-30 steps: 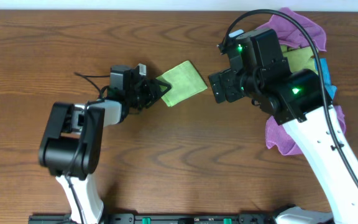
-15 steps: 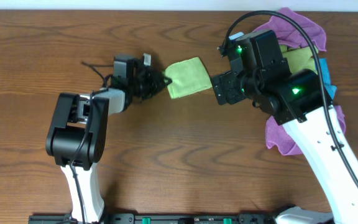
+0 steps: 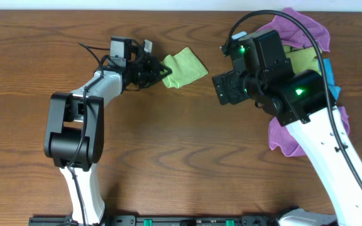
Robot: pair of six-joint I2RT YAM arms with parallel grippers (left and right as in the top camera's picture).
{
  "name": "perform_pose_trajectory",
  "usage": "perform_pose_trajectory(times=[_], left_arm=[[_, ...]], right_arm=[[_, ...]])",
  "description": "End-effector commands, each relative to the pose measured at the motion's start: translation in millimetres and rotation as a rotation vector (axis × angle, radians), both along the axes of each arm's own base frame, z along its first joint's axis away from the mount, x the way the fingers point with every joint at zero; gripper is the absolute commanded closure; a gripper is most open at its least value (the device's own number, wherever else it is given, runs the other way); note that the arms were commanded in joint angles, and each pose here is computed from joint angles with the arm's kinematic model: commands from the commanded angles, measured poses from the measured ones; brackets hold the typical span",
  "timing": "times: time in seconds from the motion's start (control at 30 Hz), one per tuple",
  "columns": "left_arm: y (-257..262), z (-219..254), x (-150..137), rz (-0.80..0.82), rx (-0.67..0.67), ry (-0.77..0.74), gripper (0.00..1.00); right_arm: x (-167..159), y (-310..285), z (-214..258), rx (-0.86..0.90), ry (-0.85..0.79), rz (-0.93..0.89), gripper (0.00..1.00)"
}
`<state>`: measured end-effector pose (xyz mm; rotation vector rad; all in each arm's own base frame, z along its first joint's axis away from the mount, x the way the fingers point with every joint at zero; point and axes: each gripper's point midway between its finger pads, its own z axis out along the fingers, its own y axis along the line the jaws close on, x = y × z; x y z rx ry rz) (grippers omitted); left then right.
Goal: Fold the cloth
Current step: 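Lift the folded green cloth with the left gripper and pull it left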
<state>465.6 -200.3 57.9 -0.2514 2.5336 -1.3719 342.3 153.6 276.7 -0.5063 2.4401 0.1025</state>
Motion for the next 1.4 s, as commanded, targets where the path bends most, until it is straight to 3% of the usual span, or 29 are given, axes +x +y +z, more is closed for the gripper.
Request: perform_pose_trajectory(times=[0.0, 0.03, 0.13, 0.4, 0.67, 0.97, 1.17, 1.37], left_arm=[[4, -10, -3, -0.011, 0.069, -0.011, 0.64], [5, -13, -5, -0.007, 0.082, 0.003, 0.50], [6, -16, -9, -0.022, 0.093, 0.012, 0.44], [23, -42, -30, -0.041, 0.228, 0.089, 0.43], [26, -51, -24, -0.016, 0.322, 0.059, 0.36], [9, -66, -14, 0.013, 0.325, 0.038, 0.33], [8, -87, -11, 0.031, 0.316, 0.059, 0.37], [6, -107, -13, 0.048, 0.292, 0.108, 0.63]], right_arm=[[2, -3, 6, 0.016, -0.019, -0.024, 0.10], [3, -2, 6, 0.017, -0.021, -0.024, 0.09], [3, -2, 7, 0.018, -0.023, -0.024, 0.09], [3, -2, 7, 0.018, -0.023, -0.024, 0.08], [4, -2, 7, 0.019, -0.024, -0.024, 0.06], [17, 6, -1, 0.038, -0.020, -0.012, 0.04], [14, 10, -2, 0.055, -0.007, 0.004, 0.05], [11, 10, -5, 0.053, 0.009, 0.008, 0.05]])
